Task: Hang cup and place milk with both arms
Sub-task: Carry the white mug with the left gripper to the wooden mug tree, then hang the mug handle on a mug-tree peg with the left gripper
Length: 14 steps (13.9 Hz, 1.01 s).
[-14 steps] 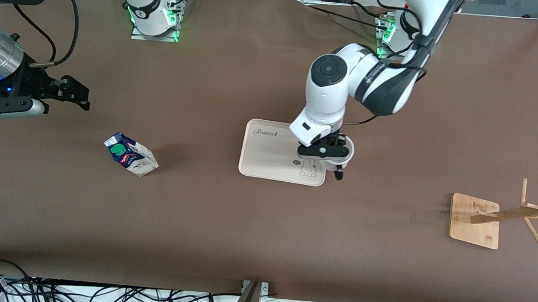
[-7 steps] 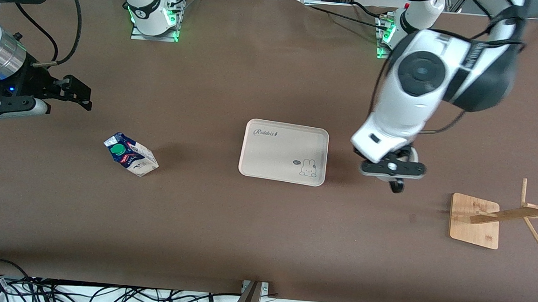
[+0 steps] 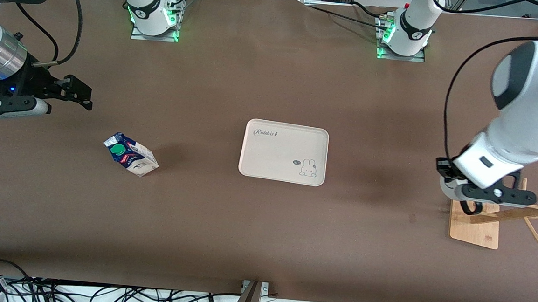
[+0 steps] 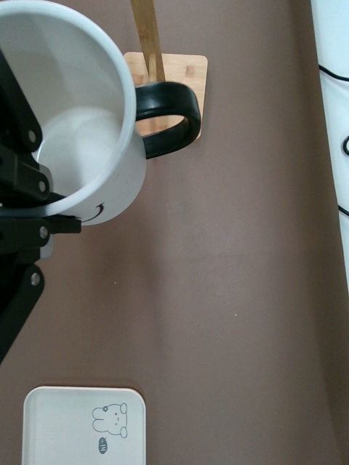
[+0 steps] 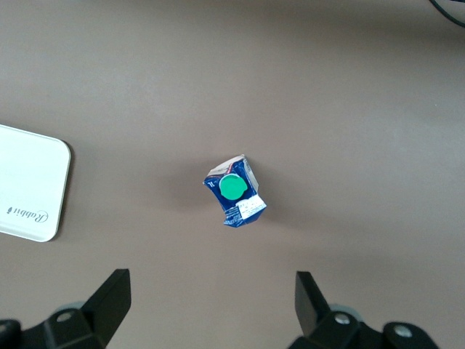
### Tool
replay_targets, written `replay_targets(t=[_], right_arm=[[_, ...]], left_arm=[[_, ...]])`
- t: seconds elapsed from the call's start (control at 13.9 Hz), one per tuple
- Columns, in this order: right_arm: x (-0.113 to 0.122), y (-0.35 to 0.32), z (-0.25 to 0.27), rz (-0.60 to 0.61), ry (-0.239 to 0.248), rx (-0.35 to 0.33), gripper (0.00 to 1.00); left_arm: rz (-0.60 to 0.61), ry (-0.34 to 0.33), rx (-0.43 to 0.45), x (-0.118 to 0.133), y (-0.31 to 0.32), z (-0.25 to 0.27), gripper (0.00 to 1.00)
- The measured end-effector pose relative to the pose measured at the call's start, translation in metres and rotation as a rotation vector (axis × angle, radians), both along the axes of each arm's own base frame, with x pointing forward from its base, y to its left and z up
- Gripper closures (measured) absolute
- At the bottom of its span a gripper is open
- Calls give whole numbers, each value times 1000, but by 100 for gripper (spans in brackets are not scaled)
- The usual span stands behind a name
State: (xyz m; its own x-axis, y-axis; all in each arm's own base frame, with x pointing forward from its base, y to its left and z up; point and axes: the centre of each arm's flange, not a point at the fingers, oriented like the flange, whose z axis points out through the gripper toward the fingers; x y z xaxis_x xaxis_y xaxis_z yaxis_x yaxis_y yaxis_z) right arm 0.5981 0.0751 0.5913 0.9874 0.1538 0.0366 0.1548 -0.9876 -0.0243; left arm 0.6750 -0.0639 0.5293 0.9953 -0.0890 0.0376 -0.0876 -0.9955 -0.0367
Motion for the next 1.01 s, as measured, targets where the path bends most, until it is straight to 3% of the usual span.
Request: replay_targets(t=[0.36, 1.01], right_arm=[[0, 0, 0, 0, -1, 0, 0], [0, 0, 0, 0, -2, 0, 0]], left_arm=[[-24, 5, -52, 3, 85, 0, 95], [-9, 12, -142, -3, 144, -4, 95]])
